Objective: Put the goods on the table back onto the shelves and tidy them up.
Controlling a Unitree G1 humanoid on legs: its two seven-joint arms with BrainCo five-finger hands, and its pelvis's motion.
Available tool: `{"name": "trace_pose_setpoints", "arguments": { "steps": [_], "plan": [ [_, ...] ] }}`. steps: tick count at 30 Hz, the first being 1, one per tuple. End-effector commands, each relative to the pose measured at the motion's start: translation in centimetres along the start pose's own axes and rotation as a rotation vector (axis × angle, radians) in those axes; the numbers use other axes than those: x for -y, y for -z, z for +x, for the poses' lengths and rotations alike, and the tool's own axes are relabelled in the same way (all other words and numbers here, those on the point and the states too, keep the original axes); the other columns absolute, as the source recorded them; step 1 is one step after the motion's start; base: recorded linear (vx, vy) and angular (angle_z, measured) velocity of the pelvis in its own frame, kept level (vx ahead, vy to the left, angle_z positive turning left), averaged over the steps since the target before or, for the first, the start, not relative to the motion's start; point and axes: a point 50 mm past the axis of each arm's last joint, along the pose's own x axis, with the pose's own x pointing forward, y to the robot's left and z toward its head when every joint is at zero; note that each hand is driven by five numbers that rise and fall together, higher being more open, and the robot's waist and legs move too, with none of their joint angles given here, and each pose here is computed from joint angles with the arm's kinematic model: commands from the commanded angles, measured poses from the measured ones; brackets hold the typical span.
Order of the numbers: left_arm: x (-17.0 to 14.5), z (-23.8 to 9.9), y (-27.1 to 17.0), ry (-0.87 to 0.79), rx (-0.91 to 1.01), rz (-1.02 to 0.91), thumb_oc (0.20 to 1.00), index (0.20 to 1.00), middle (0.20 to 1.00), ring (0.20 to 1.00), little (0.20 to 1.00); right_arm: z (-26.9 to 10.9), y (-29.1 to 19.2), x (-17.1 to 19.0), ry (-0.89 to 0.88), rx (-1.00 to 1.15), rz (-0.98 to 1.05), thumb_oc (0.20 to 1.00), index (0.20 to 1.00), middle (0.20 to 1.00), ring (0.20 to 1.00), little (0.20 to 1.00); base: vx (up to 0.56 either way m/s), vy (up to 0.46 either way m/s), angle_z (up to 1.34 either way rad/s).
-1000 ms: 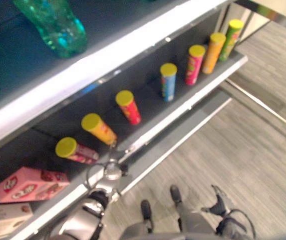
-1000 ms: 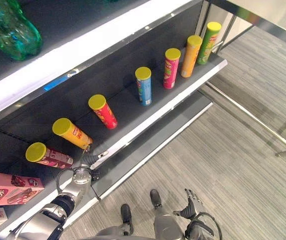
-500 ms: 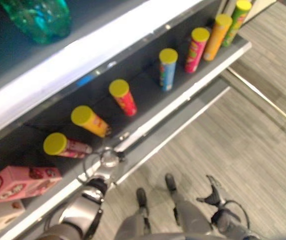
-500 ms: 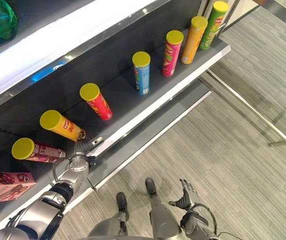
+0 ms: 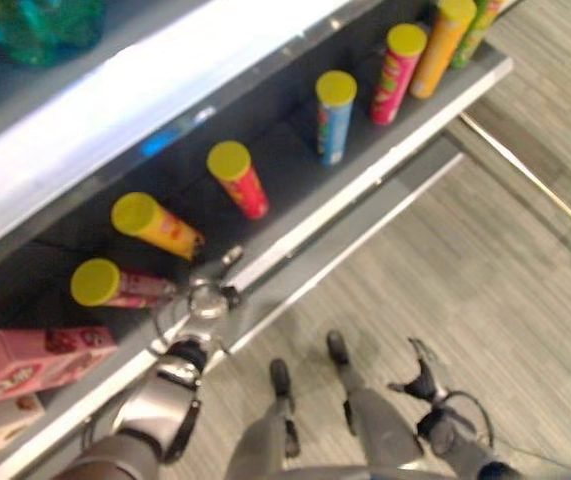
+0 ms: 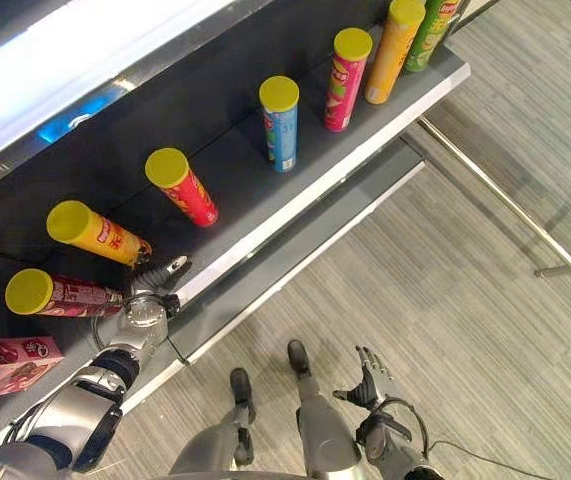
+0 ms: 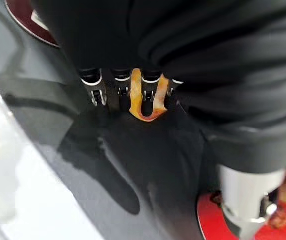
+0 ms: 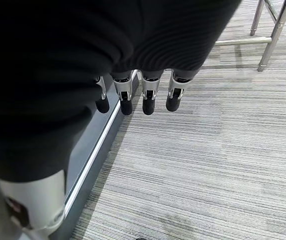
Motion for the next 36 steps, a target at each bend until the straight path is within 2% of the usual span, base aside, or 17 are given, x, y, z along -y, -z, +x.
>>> {"name": "trace_pose_setpoints", "arguments": {
  "steps": [1, 17, 29, 36],
  "plan": [
    [-0.1, 1.1, -2.8, -0.052, 0.067, -0.062, 1.0, 1.0, 1.0, 1.0, 1.0, -0.5, -2.0, -1.2, -0.004, 0.055, 0.089, 1.0, 1.0, 1.0, 1.0, 1.0, 0.0, 0.0, 0.0],
    [-1.4, 2.0, -4.8, -0.148, 0.103, -0.103, 1.0, 1.0, 1.0, 1.0, 1.0, -0.6, -3.1, -1.5, -0.009, 0.112, 0.095, 1.0, 1.0, 1.0, 1.0, 1.0, 0.0, -0.003, -0.03],
    [-1.0, 2.1, -5.5, -0.144, 0.118, -0.123, 1.0, 1.0, 1.0, 1.0, 1.0, -0.6, -3.3, -1.5, 0.001, 0.121, 0.105, 1.0, 1.0, 1.0, 1.0, 1.0, 0.0, -0.001, 0.0],
    [-2.8, 2.7, -6.5, -0.21, 0.157, -0.078, 1.0, 1.0, 1.0, 1.0, 1.0, -0.6, -3.9, -1.6, -0.002, 0.153, 0.112, 1.0, 1.0, 1.0, 1.0, 1.0, 0.0, -0.003, -0.02]
  ]
}}
